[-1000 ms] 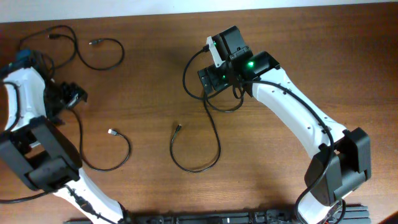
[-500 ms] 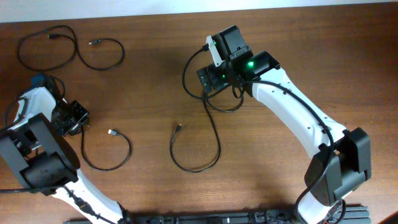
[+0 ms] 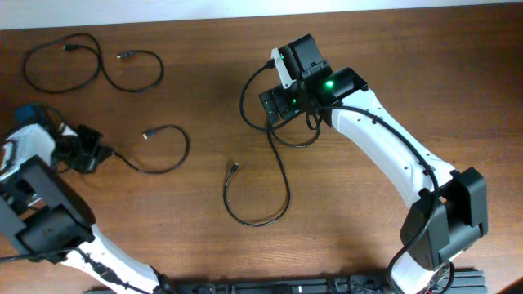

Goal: Untangle cables

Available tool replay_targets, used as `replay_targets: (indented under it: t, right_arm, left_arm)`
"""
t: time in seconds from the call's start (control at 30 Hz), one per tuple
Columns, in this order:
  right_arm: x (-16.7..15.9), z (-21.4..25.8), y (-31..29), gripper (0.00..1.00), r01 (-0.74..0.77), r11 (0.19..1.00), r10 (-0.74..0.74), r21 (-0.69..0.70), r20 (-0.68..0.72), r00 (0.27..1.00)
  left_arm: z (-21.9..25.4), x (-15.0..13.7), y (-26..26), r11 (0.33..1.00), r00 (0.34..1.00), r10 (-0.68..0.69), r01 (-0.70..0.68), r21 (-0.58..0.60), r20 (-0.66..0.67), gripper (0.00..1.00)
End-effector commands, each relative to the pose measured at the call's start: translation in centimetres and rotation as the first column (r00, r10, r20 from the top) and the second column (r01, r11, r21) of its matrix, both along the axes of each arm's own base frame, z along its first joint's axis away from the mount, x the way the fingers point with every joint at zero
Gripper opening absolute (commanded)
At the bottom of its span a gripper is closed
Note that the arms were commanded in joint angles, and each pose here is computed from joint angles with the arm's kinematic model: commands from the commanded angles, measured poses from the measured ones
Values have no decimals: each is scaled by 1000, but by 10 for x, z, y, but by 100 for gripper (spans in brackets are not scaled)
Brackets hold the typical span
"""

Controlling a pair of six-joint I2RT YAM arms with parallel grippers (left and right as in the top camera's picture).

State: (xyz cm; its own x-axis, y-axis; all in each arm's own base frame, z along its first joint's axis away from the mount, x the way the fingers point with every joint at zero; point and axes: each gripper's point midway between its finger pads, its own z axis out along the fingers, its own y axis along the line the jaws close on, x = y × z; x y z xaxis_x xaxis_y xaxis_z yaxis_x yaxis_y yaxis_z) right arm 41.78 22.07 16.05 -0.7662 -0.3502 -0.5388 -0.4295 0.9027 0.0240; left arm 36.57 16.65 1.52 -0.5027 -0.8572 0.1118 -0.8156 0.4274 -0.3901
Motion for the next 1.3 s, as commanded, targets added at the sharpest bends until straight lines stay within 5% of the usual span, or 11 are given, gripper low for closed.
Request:
replay_targets:
  t: [0.0, 0.23, 0.37, 0.5, 0.53, 0.6, 0.77, 0.87, 0.93, 1.0, 1.27]
  right_arm:
    - [-2, -6, 2, 98, -9, 1000, 9, -5, -13, 1000]
    - [-3, -7, 2, 98, -10, 1000, 10, -5, -17, 1000]
    - [-3, -6, 2, 99, -10, 1000, 10, -4, -17, 1000]
    - [0, -5, 4, 98, -10, 1000, 10, 3, -4, 1000]
    - [0, -5, 4, 98, -10, 1000, 10, 3, -4, 1000]
    - [0, -5, 4, 98, -10, 1000, 10, 3, -4, 1000]
    - [-1, -5, 3, 98, -10, 1000, 10, 0, -9, 1000]
    - [-1, -6, 3, 98, -10, 1000, 10, -1, -11, 1000]
    - [-1, -6, 3, 98, -10, 1000, 10, -1, -11, 1000]
    - [-1, -6, 3, 98, -10, 1000, 10, -1, -11, 1000]
    - [-4, -8, 2, 99, -10, 1000, 10, -8, -24, 1000]
  left_arm:
    - [19, 8, 18, 965, 973, 232, -229, -124, 7, 0]
    - [17, -5, 43, 746, 770, 612, -638, -189, -182, 0]
    - [11, -15, 58, 742, 746, 641, -663, -101, -183, 0]
    - [10, -16, 57, 845, 846, 518, -529, -77, -122, 36]
    - [10, -16, 56, 866, 867, 486, -495, -69, -111, 59]
    - [10, -20, 53, 891, 891, 441, -449, -62, -110, 78]
    - [12, -29, 65, 894, 884, 445, -446, 26, -141, 82]
    - [32, -51, 103, 857, 845, 497, -441, 267, -196, 82]
    - [53, -59, 134, 794, 822, 543, -436, 423, -173, 99]
    - [62, -73, 159, 712, 776, 612, -455, 534, -154, 99]
    - [43, -140, 206, 585, 604, 774, -564, 583, -191, 99]
